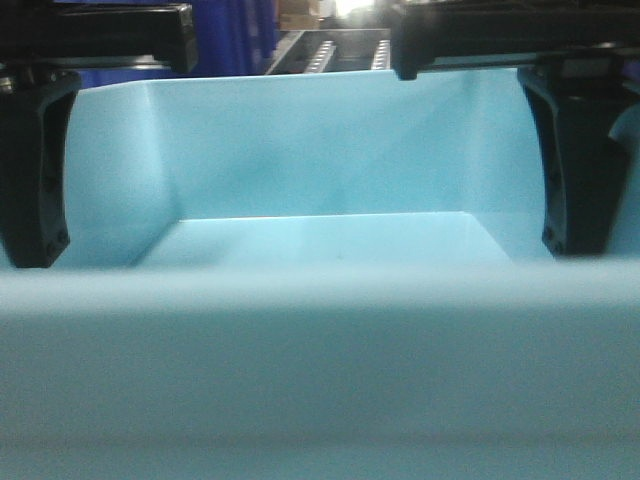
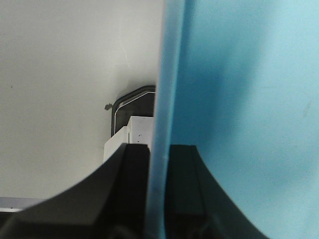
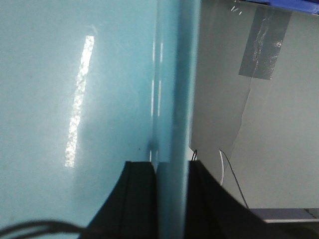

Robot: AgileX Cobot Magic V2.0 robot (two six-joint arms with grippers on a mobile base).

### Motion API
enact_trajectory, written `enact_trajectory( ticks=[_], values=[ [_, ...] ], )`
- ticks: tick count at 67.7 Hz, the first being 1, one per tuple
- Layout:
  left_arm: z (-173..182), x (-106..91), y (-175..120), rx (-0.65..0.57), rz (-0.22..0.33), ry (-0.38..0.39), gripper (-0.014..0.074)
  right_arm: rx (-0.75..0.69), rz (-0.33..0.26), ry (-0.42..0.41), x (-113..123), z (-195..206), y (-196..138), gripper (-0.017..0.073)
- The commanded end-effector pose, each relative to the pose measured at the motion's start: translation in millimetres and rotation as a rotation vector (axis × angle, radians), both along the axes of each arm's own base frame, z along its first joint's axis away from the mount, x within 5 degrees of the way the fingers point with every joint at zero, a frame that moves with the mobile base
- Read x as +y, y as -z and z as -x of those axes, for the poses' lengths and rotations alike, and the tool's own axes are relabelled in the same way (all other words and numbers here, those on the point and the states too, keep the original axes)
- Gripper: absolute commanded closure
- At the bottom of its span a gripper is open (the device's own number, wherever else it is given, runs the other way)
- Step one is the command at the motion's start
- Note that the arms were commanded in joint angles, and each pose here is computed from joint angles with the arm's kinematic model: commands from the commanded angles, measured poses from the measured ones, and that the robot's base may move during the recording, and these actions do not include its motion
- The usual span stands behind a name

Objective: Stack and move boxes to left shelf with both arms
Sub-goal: 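Hold the stack with both grippers while approaching the roller shelf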

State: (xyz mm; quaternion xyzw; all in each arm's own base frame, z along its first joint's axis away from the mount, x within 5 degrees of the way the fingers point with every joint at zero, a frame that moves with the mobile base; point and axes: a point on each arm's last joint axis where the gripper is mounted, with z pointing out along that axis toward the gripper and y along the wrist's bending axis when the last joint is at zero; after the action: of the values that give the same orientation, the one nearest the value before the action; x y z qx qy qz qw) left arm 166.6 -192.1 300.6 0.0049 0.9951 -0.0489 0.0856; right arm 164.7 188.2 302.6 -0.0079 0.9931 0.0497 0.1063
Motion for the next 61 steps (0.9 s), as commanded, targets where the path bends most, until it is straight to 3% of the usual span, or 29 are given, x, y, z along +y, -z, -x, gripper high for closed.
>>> enact_trajectory(
  ticks=[1,61],
  values=[
    [7.5,10.3,-17.1,0.000,-0.041,-0.010,0.0598,-0.033,0.014,-0.006,-7.8,3.2,-16.8,0.0504],
    [7.5,10.3,-17.1,0.000,-0.041,-0.010,0.0598,-0.033,0.014,-0.006,-7.8,3.2,-16.8,0.0504]
  ],
)
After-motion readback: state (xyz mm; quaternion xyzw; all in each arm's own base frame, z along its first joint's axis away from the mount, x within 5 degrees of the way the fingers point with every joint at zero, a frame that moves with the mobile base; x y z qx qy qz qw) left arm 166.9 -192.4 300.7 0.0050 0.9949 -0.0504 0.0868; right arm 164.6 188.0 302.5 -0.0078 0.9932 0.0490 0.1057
